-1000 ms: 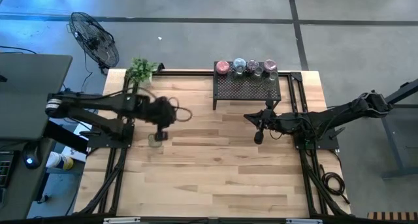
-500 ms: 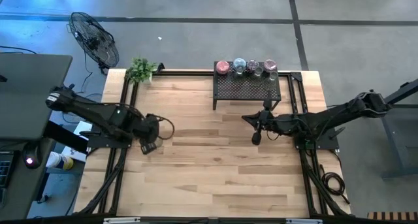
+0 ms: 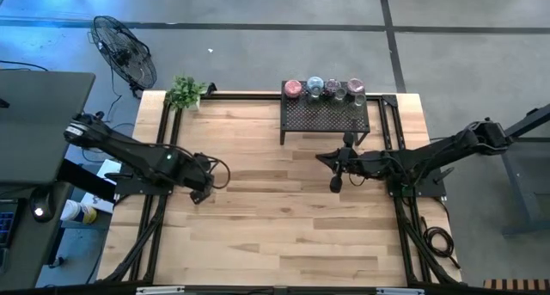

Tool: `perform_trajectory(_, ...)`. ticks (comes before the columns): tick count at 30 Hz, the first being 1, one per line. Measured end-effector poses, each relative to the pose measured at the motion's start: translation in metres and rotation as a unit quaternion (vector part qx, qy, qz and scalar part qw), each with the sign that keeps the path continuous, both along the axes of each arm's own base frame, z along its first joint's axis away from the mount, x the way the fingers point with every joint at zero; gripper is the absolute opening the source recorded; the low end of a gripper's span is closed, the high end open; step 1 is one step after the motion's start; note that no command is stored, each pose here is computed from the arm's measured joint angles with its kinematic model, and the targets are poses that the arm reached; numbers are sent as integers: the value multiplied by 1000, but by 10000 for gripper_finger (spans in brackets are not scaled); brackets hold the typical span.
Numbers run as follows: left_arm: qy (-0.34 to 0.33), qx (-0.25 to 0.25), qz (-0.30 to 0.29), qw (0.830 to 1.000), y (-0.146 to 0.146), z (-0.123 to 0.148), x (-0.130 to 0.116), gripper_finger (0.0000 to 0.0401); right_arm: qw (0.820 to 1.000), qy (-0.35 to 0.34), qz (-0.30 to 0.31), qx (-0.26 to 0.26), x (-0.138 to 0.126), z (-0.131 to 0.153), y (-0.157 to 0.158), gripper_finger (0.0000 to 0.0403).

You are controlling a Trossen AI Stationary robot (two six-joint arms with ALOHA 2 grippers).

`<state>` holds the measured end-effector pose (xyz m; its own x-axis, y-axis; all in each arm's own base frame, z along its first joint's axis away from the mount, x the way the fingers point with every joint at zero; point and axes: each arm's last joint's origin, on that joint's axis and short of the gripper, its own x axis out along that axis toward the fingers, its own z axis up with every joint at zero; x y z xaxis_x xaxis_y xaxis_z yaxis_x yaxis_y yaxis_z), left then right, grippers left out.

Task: Pick & Place candle stick holders
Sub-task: Put the green glass candle holder on the shelf

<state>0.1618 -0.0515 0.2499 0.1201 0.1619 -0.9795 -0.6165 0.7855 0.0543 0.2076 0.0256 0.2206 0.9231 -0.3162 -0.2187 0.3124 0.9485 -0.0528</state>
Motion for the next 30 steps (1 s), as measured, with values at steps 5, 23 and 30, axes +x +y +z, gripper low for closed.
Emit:
perform_trajectory(5, 10, 5, -4, 1000, 1, -13, -3, 355, 1000, 0, 2, 0, 0, 0, 0, 1)
perform_trajectory(23, -10, 21, -39, 999, 2, -37, -2, 273, 1000, 0, 2, 1, 0, 0, 0, 2)
perform_trajectory(30, -4, 4, -61, 998, 0, -33, -1, 164, 1000, 0, 2, 0, 0, 0, 0, 2)
